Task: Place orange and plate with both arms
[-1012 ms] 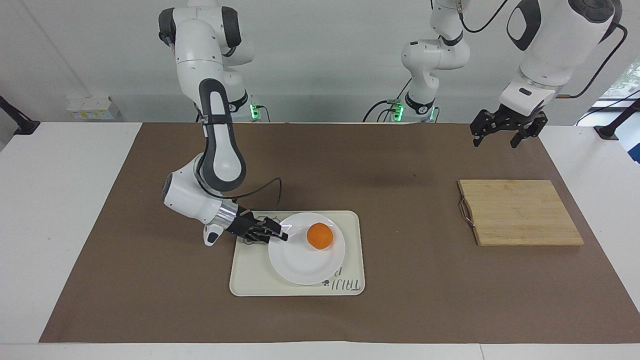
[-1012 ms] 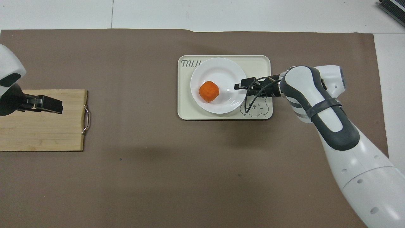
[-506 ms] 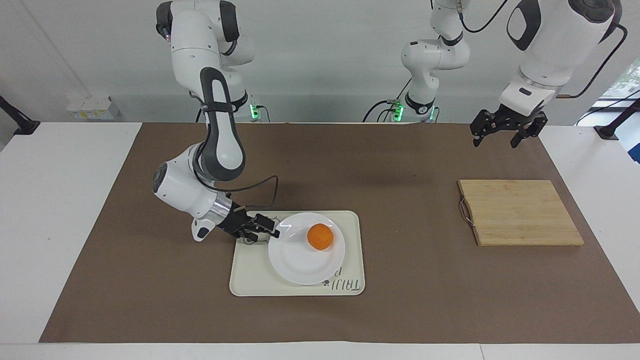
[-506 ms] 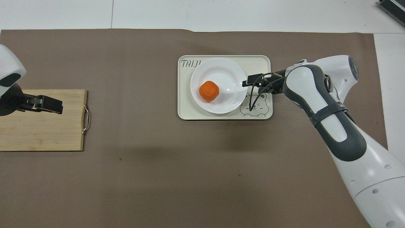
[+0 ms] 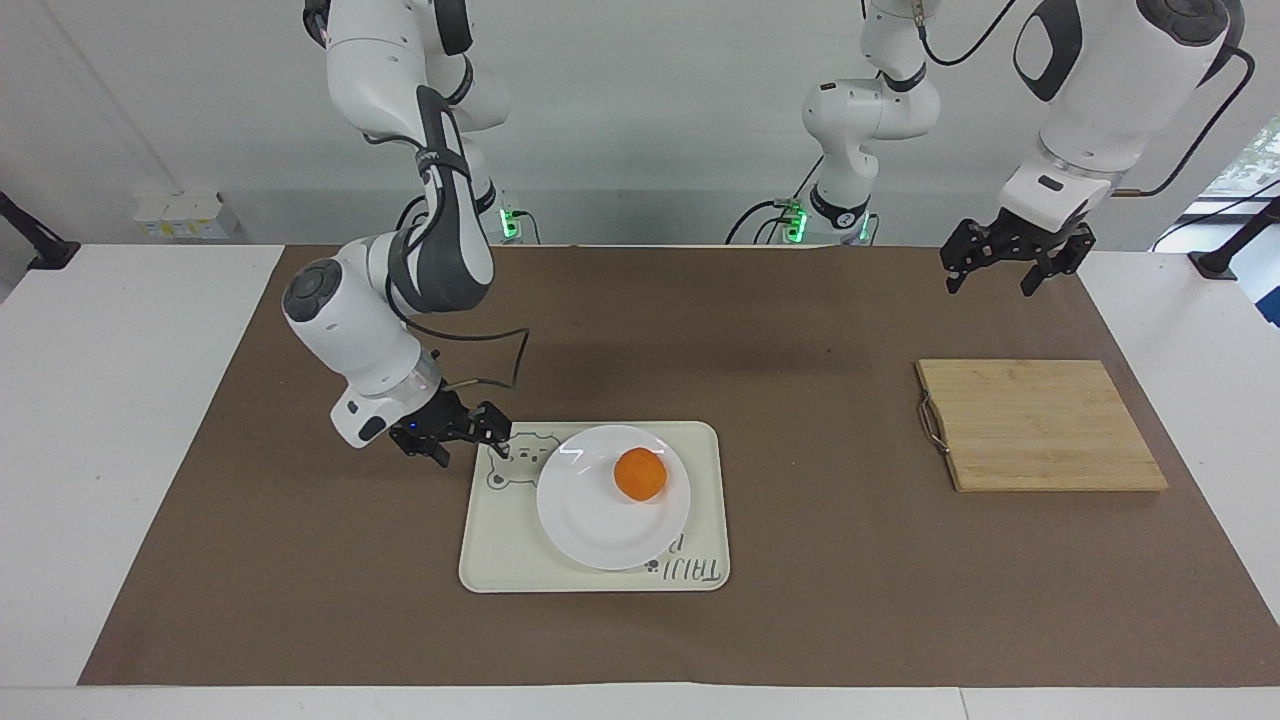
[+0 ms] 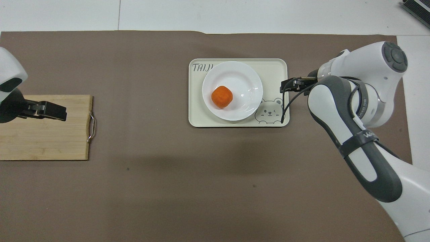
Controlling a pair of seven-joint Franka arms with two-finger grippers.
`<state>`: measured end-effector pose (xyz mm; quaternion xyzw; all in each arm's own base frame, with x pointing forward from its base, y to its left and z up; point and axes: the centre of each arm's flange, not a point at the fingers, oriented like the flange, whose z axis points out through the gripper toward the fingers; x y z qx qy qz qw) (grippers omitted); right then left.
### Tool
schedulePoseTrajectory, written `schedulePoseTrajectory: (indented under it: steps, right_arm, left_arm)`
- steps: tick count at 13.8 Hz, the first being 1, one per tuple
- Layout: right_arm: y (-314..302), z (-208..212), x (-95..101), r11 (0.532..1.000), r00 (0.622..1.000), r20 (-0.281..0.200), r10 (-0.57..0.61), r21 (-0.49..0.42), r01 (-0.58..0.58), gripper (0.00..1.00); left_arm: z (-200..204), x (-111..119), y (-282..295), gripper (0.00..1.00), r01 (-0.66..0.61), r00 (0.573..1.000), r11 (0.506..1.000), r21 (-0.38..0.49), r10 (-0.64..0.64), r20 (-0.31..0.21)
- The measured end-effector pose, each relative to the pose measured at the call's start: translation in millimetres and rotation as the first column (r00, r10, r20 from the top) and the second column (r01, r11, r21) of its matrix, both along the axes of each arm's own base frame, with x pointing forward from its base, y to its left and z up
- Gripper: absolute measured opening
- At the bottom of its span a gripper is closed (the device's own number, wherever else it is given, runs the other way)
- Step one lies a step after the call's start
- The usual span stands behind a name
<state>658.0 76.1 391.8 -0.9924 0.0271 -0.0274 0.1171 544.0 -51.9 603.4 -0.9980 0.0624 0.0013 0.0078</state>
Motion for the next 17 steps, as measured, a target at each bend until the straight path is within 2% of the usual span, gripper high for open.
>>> schedulePoseTrajectory:
  steps: [1, 3, 6, 9, 13, 17]
  right_arm:
    - [-11, 15, -4.4, 0.998, 1.000, -0.008, -0.010, -0.061, 0.010, 1.00]
    - [-30, 42, -14.8, 0.993, 1.000, -0.023, -0.019, -0.119, 0.016, 1.00]
    - [-67, 82, -33.0, 0.989, 0.998, -0.045, -0.051, -0.140, 0.044, 1.00]
    - [-103, 131, -55.8, 0.984, 0.996, -0.028, -0.090, -0.159, 0.085, 1.00]
    - [-111, 189, -89.6, 0.982, 0.996, -0.007, -0.087, -0.169, 0.085, 1.00]
    - [-107, 231, -112.6, 0.981, 0.997, -0.047, -0.063, -0.187, 0.053, 1.00]
  left_arm:
    - [0, 0, 0, 1.00, 0.000, 1.000, 1.000, 0.000, 0.000, 0.000]
    - [0, 0, 0, 1.00, 0.000, 1.000, 1.000, 0.000, 0.000, 0.000]
    - [0, 0, 0, 1.00, 0.000, 1.000, 1.000, 0.000, 0.000, 0.000]
    - [0, 0, 0, 1.00, 0.000, 1.000, 1.000, 0.000, 0.000, 0.000]
    - [0, 0, 0, 1.00, 0.000, 1.000, 1.000, 0.000, 0.000, 0.000]
    - [0, 0, 0, 1.00, 0.000, 1.000, 1.000, 0.000, 0.000, 0.000]
